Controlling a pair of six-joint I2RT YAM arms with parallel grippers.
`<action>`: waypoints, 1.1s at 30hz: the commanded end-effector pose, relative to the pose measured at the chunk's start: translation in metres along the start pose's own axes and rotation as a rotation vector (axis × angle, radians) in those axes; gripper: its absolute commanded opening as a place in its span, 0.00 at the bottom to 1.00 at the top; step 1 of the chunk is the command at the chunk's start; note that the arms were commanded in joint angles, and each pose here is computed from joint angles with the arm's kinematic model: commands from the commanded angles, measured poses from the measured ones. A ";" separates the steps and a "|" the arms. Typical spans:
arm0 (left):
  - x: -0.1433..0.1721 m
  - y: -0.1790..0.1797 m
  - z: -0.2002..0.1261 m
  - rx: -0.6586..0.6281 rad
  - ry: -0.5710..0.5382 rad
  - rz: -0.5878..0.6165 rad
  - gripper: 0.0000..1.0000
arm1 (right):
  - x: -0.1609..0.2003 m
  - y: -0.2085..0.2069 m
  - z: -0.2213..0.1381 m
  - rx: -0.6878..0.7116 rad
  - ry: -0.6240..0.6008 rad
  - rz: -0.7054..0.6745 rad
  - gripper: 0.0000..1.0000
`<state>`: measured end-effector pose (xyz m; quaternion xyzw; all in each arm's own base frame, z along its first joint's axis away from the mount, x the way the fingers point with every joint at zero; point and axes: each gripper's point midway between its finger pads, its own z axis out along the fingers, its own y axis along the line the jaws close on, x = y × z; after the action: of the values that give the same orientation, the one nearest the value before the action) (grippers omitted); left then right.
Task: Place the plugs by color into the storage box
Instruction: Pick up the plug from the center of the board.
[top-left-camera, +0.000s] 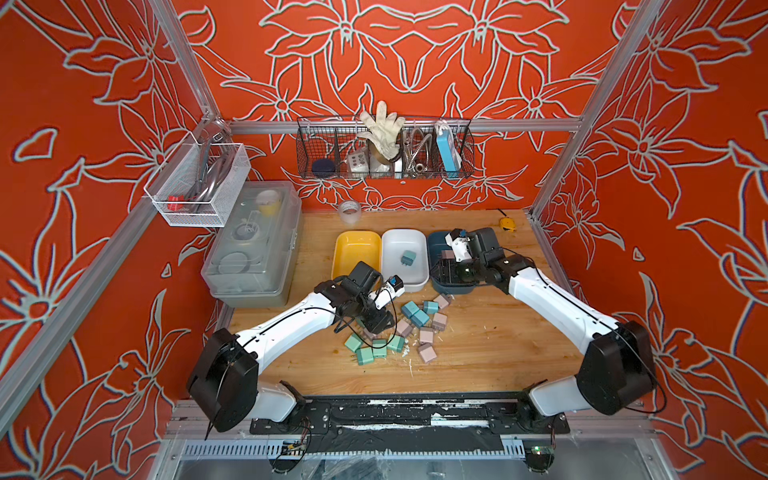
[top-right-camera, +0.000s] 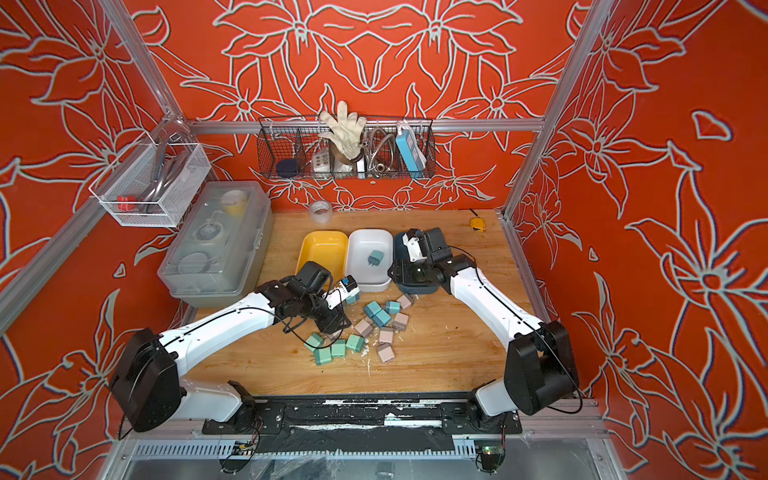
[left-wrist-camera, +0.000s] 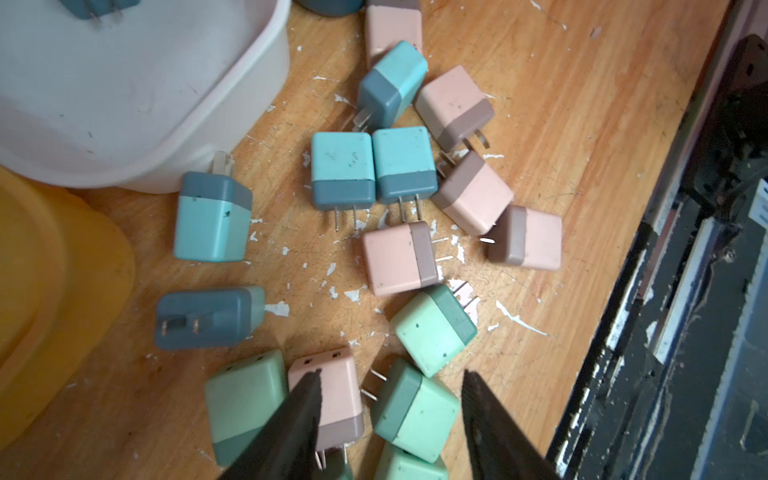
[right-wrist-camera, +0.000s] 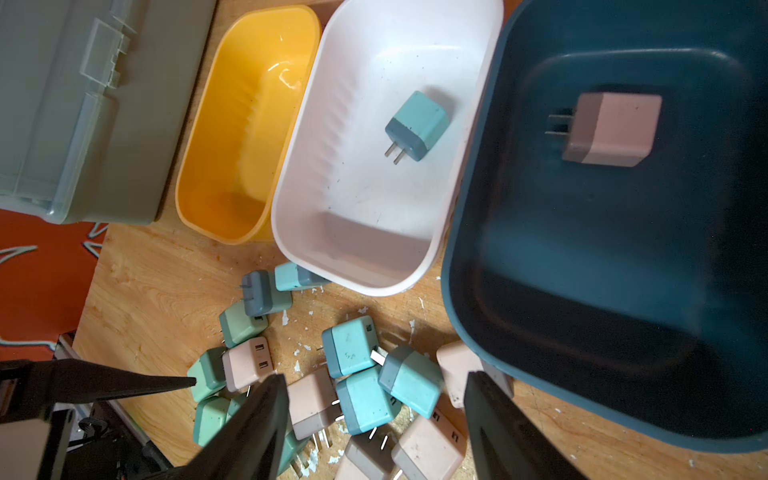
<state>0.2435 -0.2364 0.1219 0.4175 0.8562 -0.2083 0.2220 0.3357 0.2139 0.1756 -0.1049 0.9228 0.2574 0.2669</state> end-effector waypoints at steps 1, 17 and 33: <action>0.006 -0.015 -0.001 0.062 -0.001 0.068 0.55 | 0.006 0.000 -0.007 0.024 0.004 0.023 0.72; 0.045 -0.039 0.029 0.149 0.174 0.152 0.56 | 0.029 -0.012 -0.016 0.103 0.052 0.011 0.73; 0.053 -0.035 0.058 0.132 0.278 0.128 0.57 | 0.038 -0.024 -0.024 0.153 0.018 -0.005 0.75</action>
<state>0.1930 -0.2524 0.0568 0.5111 0.8300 -0.2034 0.0924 0.3012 0.1821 0.1621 -0.0823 0.9412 0.1997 0.2599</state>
